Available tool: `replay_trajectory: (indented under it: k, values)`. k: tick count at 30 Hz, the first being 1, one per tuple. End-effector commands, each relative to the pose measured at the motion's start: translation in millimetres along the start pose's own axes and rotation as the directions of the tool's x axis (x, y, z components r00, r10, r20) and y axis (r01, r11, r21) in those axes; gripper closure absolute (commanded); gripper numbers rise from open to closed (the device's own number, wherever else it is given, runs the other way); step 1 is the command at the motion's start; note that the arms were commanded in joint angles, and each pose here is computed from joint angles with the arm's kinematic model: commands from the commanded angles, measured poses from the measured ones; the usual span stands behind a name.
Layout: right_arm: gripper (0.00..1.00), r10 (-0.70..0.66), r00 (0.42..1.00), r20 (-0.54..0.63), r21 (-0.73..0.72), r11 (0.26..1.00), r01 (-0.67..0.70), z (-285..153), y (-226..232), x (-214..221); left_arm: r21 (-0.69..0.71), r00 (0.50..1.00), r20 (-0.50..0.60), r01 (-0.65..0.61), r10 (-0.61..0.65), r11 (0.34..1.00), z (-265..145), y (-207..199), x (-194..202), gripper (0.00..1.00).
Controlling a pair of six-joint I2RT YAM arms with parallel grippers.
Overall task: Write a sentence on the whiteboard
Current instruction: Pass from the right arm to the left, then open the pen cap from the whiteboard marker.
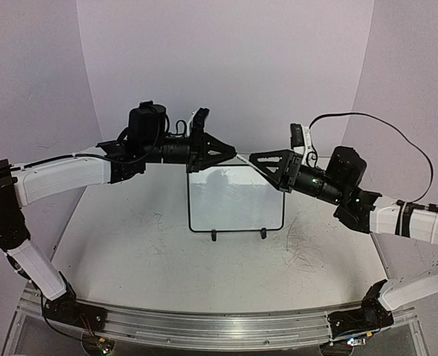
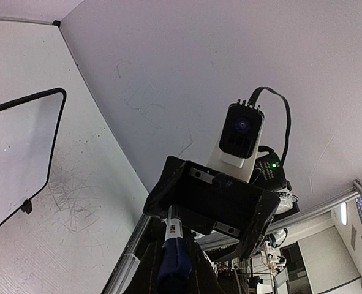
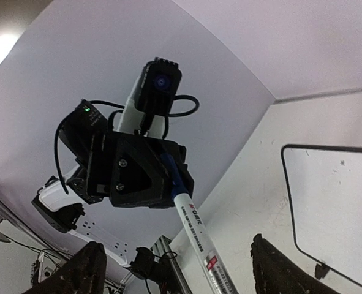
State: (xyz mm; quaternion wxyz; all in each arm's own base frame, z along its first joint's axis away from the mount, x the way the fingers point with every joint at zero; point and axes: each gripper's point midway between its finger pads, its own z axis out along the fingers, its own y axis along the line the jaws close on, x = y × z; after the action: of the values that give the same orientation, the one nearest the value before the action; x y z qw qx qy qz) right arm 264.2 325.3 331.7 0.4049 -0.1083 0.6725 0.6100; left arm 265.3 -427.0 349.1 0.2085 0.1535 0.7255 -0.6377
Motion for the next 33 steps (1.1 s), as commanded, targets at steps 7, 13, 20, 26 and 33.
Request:
replay_trajectory:
  k: [7, 13, 20, 26, 33]
  values:
    - [0.37, 0.013, 0.995, 0.096, -0.246, 0.969, 0.011, -7, 54, -25, 0.155, 0.993, 0.091, -0.086, 0.072, 0.984, -22, -66, -21, 1.0]
    - [0.48, 0.018, 0.994, 0.109, -0.274, 0.962, 0.013, -3, 55, -28, 0.185, 0.993, 0.109, -0.065, 0.045, 0.981, -23, -68, -23, 1.0]
    - [0.63, 0.011, 0.993, 0.116, -0.302, 0.953, 0.025, 9, 55, -33, 0.191, 0.995, 0.099, -0.03, 0.012, 0.981, -17, -62, -19, 1.0]
    - [0.72, 0.008, 0.99, 0.139, -0.327, 0.944, 0.038, 13, 58, -37, 0.191, 0.996, 0.091, -0.012, -0.005, 0.982, -14, -56, -15, 1.0]
    - [0.8, 0.027, 0.983, 0.183, -0.345, 0.938, 0.038, 10, 60, -45, 0.189, 0.996, 0.088, 0.002, -0.019, 0.982, -12, -51, -14, 1.0]
